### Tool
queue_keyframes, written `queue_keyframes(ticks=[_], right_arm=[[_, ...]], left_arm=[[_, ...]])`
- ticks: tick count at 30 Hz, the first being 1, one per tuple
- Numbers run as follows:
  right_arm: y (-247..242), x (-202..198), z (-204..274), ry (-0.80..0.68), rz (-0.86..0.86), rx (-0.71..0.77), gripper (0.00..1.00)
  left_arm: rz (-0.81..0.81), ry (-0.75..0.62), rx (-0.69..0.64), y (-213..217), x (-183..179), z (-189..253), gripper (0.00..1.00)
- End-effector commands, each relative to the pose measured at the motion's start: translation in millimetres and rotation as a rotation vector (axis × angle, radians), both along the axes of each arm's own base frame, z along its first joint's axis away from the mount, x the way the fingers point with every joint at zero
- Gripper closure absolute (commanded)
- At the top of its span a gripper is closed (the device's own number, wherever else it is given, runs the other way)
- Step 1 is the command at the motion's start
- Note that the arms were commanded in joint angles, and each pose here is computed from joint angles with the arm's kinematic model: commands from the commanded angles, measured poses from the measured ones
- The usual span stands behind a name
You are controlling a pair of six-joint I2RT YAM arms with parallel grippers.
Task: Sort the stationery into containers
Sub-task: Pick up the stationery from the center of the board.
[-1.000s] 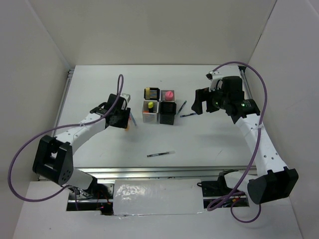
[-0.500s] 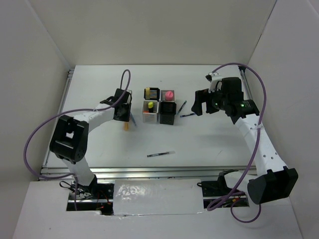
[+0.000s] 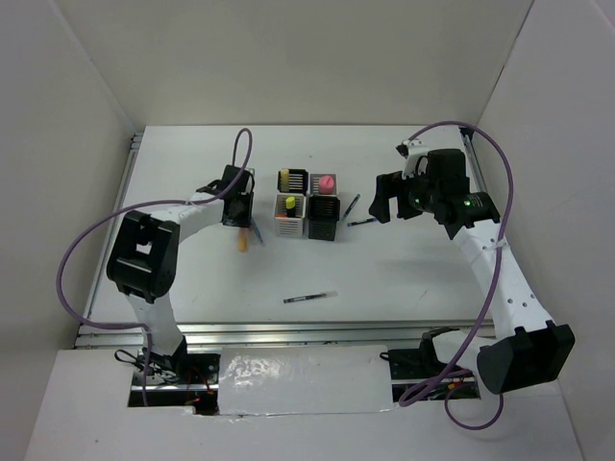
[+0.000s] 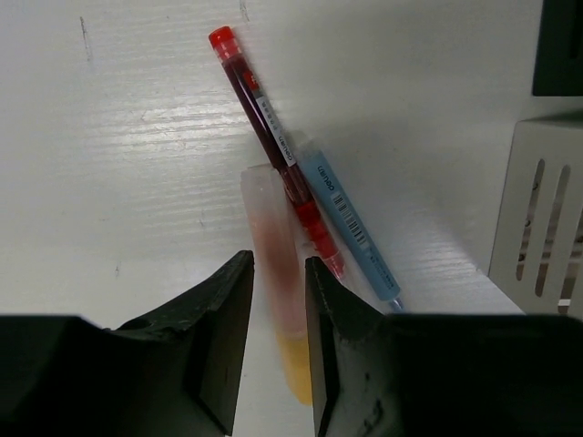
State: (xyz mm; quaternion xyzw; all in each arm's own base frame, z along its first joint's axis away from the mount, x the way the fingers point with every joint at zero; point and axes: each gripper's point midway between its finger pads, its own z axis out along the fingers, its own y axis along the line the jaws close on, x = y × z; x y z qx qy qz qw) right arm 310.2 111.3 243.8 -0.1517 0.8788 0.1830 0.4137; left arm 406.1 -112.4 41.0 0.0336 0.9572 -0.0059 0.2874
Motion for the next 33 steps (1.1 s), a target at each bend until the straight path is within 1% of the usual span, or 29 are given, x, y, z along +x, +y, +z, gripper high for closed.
queue_keyframes(ticks=[1,5,11,12,14,15,16,17,18,19,20,21,22,23,24,25,26,27,28,29,30,31,32,33], right_arm=[[2,0,7,-0.025,0.014,0.006,0.05],[2,0,9,-0.027,0.016,0.007,0.06],[7,-1,14,-0.046,0.051,0.006,0.06],[9,-2,16,-0.057,0.066,0.0,0.07],[18,-7,21,-0.094,0.112,-0.001,0.07],[21,-5,26,-0.147,0.143,-0.018,0.06],[29,-12,36,-0.212,0.189,-0.028,0.06],[33,-17,36,-0.248,0.224,-0.04,0.06],[37,-16,46,-0.339,0.282,-0.084,0.05],[49,-28,56,-0.404,0.349,-0.102,0.05],[53,-32,61,-0.469,0.411,-0.156,0.05],[59,-37,67,-0.511,0.449,-0.174,0.06],[63,-43,75,-0.553,0.472,-0.19,0.07],[72,-49,82,-0.596,0.508,-0.214,0.09],[78,-51,91,-0.635,0.513,-0.211,0.09],[84,-52,94,-0.656,0.515,-0.211,0.09],[94,-58,98,-0.684,0.529,-0.207,0.09],[102,-58,111,-0.745,0.517,-0.187,0.09],[109,-60,117,-0.782,0.516,-0.177,0.09],[117,-62,115,-0.813,0.537,-0.185,0.09],[136,-72,129,-0.889,0.564,-0.149,0.09],[146,-78,130,-0.926,0.596,-0.147,0.09],[156,-83,124,-0.967,0.647,-0.178,0.08],[177,-97,129,-1.026,0.699,-0.158,0.08]], left_arm=[[0.027,-0.004,-0.035,-2,11,-3,0.59],[0.045,0.035,-0.036,3,8,-13,0.62],[0.076,0.073,-0.058,11,1,-21,0.72],[0.076,0.081,-0.077,10,0,-21,0.78],[0.094,0.086,-0.125,10,-3,-15,0.86],[0.087,0.074,-0.172,5,-3,-3,0.91],[0.089,0.07,-0.208,3,-3,4,0.94],[0.093,0.058,-0.243,3,-3,14,1.0],[0.072,0.023,-0.309,-4,-3,38,1.0],[0.083,0.015,-0.35,-6,-6,46,1.0],[0.1,0.005,-0.389,-2,-8,56,1.0],[0.096,-0.051,-0.437,-3,-10,84,1.0],[0.096,-0.027,-0.535,-12,-23,90,1.0],[0.102,-0.072,-0.609,-10,-21,106,1.0],[0.052,-0.079,-0.734,-20,-43,124,1.0],[0.123,-0.088,-0.845,-14,-44,137,1.0],[0.132,-0.107,-0.921,-15,-49,149,1.0],[0.094,-0.18,-0.995,-20,-51,176,1.0],[0.186,-0.142,-1.097,-14,-55,176,1.0],[0.179,-0.111,-1.183,-14,-62,185,1.0],[0.182,-0.082,-1.241,-17,-66,190,1.0],[0.215,-0.023,-1.323,-21,-70,192,1.0],[0.187,0.052,-1.373,-29,-80,194,1.0],[0.188,0.107,-1.395,-33,-85,190,1.0]])
